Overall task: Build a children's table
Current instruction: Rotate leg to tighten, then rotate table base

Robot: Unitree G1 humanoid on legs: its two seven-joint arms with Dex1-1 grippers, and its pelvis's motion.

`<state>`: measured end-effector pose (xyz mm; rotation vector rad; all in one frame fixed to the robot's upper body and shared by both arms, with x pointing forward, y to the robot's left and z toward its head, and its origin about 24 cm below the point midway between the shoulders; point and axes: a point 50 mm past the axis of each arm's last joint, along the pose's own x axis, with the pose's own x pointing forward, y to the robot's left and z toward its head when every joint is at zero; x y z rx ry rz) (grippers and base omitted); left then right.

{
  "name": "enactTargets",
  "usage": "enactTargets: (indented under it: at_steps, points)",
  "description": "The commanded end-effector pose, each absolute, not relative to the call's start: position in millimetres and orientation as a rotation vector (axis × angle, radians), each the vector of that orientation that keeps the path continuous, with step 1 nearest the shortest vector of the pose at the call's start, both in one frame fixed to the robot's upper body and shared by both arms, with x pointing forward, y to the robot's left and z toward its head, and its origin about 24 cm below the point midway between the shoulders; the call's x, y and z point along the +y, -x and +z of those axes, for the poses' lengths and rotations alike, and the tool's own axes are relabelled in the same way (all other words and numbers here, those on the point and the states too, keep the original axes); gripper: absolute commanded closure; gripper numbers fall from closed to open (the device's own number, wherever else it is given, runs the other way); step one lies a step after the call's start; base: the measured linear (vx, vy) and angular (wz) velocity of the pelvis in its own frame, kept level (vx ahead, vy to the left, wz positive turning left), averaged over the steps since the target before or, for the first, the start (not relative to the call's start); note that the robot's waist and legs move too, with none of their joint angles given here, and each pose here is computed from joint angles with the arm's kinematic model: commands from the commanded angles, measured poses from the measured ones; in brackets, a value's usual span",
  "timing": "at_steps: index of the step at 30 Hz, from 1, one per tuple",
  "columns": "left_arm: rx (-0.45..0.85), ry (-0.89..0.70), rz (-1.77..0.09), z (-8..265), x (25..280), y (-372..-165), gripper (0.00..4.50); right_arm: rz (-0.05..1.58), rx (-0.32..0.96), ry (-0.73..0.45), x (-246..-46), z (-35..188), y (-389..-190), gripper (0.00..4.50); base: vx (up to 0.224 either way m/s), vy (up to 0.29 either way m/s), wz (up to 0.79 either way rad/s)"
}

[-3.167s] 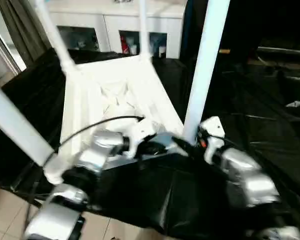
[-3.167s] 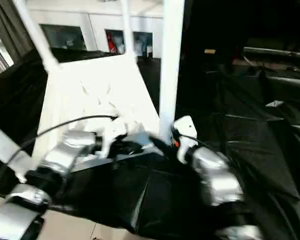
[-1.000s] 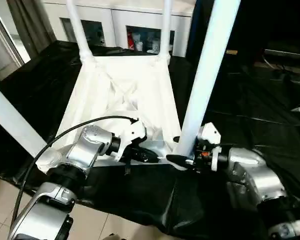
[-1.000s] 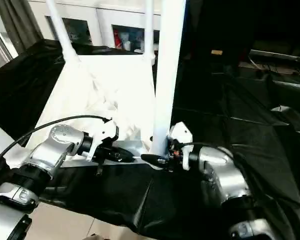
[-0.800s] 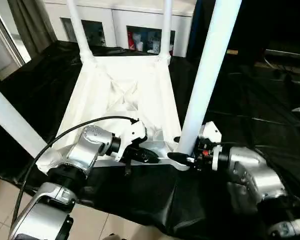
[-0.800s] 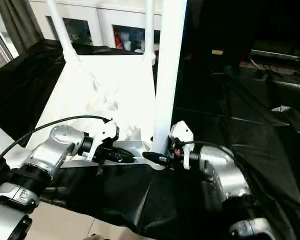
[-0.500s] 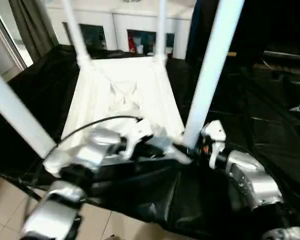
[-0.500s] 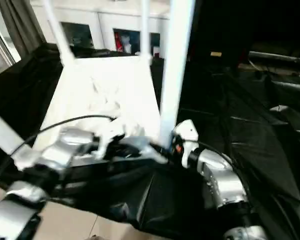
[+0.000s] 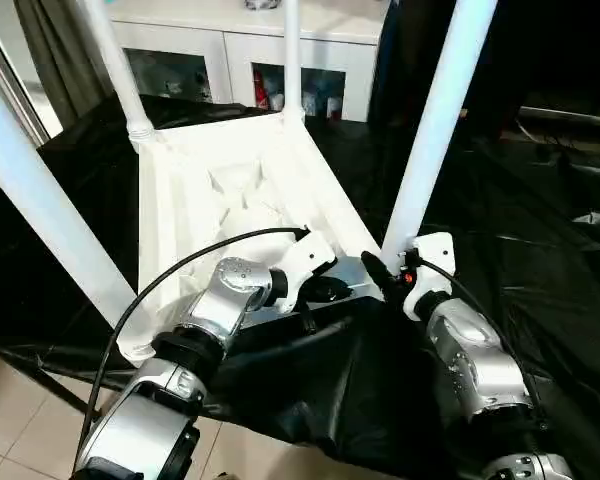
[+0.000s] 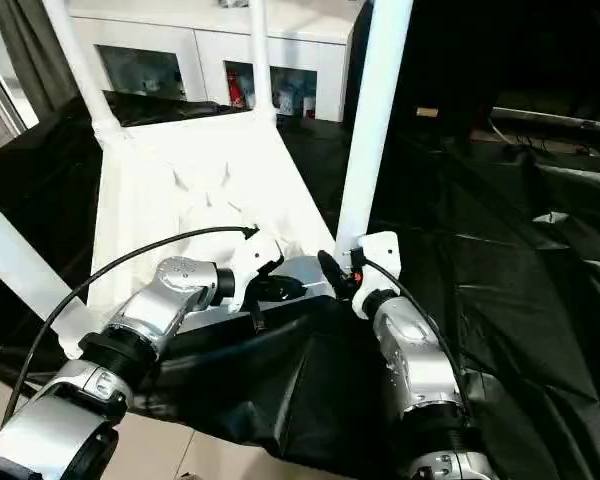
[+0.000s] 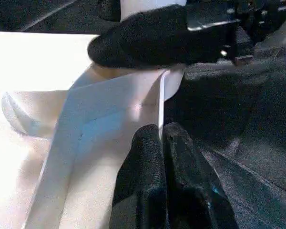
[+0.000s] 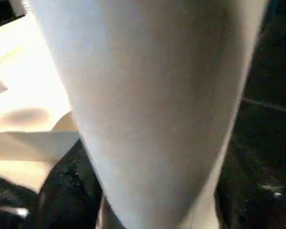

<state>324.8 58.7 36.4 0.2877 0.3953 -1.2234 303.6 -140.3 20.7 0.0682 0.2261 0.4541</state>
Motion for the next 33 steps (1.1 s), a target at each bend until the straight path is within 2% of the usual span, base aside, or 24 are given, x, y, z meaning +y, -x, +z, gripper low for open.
enactTargets:
  at_steps: [1, 3, 4, 6, 8, 11, 16, 19, 21, 24, 33]
  points:
    - [0.425, -0.294, -1.269, 27.0, 43.8, -316.8, 4.5, 0.708, 0.277, -0.092, -98.7, 13.7, -291.1, 1.11, 0.0, 0.0, 0.0]
    - [0.423, -0.305, -1.28, 27.6, 49.6, -317.6, 4.5, 0.805, 0.258, -0.038, -112.9, 19.4, -288.3, 1.11, 0.0, 0.0, 0.0]
    - [0.426, -0.318, -1.29, 27.3, 54.1, -318.0, 4.5, 0.88, 0.246, 0.009, -129.6, 25.2, -284.8, 1.11, 0.0, 0.0, 0.0]
    - [0.43, -0.323, -1.297, 26.8, 55.6, -317.8, 4.5, 0.907, 0.241, 0.033, -137.4, 27.9, -282.7, 1.11, 0.0, 0.0, 0.0]
    - [0.427, -0.327, -1.338, 27.1, 58.5, -316.2, 4.5, 0.971, 0.254, 0.09, -167.9, 36.4, -273.6, 1.11, 0.0, 0.0, 0.0]
    - [0.392, -0.333, -1.431, 29.0, 62.6, -311.1, 4.5, 1.008, 0.283, 0.114, -195.2, 44.7, -263.8, 1.11, 0.019, 0.002, 0.02]
    - [0.386, -0.316, -1.481, 30.4, 67.5, -308.2, 4.5, 1.044, 0.308, 0.141, -210.4, 51.8, -255.8, 1.11, 0.0, 0.0, 0.0]
    - [0.393, -0.361, -1.493, 29.3, 74.1, -309.7, 4.5, 1.085, 0.356, 0.154, -231.1, 60.9, -242.6, 1.11, 0.0, 0.0, 0.0]
    - [0.376, -0.38, -1.488, 30.2, 76.0, -311.1, 4.5, 1.094, 0.381, 0.157, -239.2, 63.1, -237.2, 1.11, 0.0, 0.0, 0.0]
    - [0.357, -0.359, -1.492, 32.2, 76.1, -311.1, 4.5, 1.096, 0.383, 0.158, -240.9, 63.6, -235.6, 1.11, 0.0, 0.0, 0.0]
    - [0.348, -0.356, -1.529, 33.8, 76.4, -310.3, 4.5, 1.052, 0.298, 0.15, -230.2, 71.8, -243.3, 1.11, 0.0, 0.0, 0.0]
